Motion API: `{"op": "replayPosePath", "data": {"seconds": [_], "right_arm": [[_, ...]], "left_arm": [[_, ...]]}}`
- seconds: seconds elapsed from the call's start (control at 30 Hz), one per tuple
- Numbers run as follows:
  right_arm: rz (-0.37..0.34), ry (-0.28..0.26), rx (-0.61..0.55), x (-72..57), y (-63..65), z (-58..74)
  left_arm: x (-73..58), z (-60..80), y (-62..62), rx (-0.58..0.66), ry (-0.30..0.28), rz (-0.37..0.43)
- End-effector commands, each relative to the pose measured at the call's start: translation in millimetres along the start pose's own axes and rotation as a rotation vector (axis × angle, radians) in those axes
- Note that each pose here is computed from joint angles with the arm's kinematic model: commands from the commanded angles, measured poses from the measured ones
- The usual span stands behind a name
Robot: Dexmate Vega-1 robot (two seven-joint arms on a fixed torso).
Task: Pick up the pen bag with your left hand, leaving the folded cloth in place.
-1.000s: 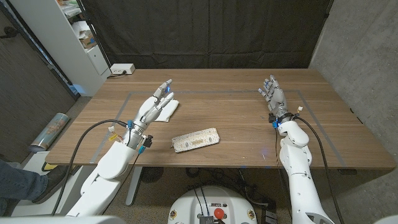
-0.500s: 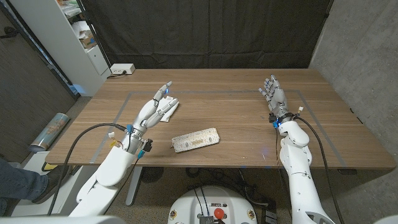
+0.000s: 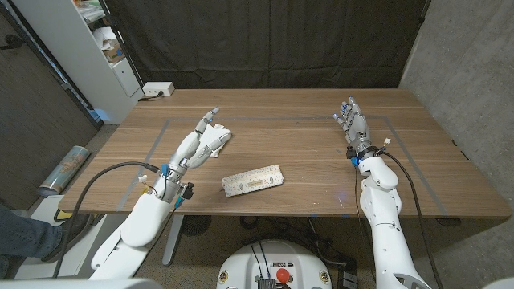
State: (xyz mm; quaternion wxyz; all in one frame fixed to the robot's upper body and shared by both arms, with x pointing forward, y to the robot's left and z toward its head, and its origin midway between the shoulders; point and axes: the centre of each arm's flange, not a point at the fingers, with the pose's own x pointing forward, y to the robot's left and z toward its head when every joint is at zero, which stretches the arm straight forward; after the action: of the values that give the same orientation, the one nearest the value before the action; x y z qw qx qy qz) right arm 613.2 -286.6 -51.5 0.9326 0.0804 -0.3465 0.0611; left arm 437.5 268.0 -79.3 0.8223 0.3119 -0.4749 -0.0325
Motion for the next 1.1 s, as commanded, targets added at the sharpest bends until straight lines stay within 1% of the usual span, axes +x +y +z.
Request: {"op": "replayPosePath", "data": {"seconds": [0.03,0.27,0.53,0.73,0.83,0.87,0.93,1.03,1.1], "right_arm": [[-0.005,-0.004,0.006,-0.4,-2.4,-0.9],[-0.004,-0.006,0.010,0.2,-3.1,-1.3],[0.000,-0.006,0.011,0.6,-2.5,-1.8],[0.003,-0.001,0.012,0.5,-2.0,-3.2],[0.003,0.001,0.013,0.4,-1.7,-4.0],[0.003,0.003,0.014,0.2,-1.6,-4.7],[0.003,0.003,0.015,-0.3,-1.6,-5.1],[0.003,0.003,0.015,-1.1,-1.7,-5.5],[0.002,0.003,0.015,-1.4,-1.7,-5.5]], "left_arm": [[-1.2,10.2,-3.5,0.122,0.018,0.001],[-4.0,16.8,-6.2,0.187,0.026,0.002],[-9.7,21.6,-9.1,0.273,0.051,0.012],[-12.7,23.7,-11.4,0.327,0.059,0.024],[-14.6,25.2,-13.2,0.358,0.059,0.048],[-14.1,26.5,-13.2,0.367,0.068,0.026],[-14.7,27.3,-15.1,0.384,0.066,0.032],[-14.8,28.4,-16.5,0.389,0.069,0.018],[-15.5,31.0,-18.1,0.425,0.073,0.017]]}}
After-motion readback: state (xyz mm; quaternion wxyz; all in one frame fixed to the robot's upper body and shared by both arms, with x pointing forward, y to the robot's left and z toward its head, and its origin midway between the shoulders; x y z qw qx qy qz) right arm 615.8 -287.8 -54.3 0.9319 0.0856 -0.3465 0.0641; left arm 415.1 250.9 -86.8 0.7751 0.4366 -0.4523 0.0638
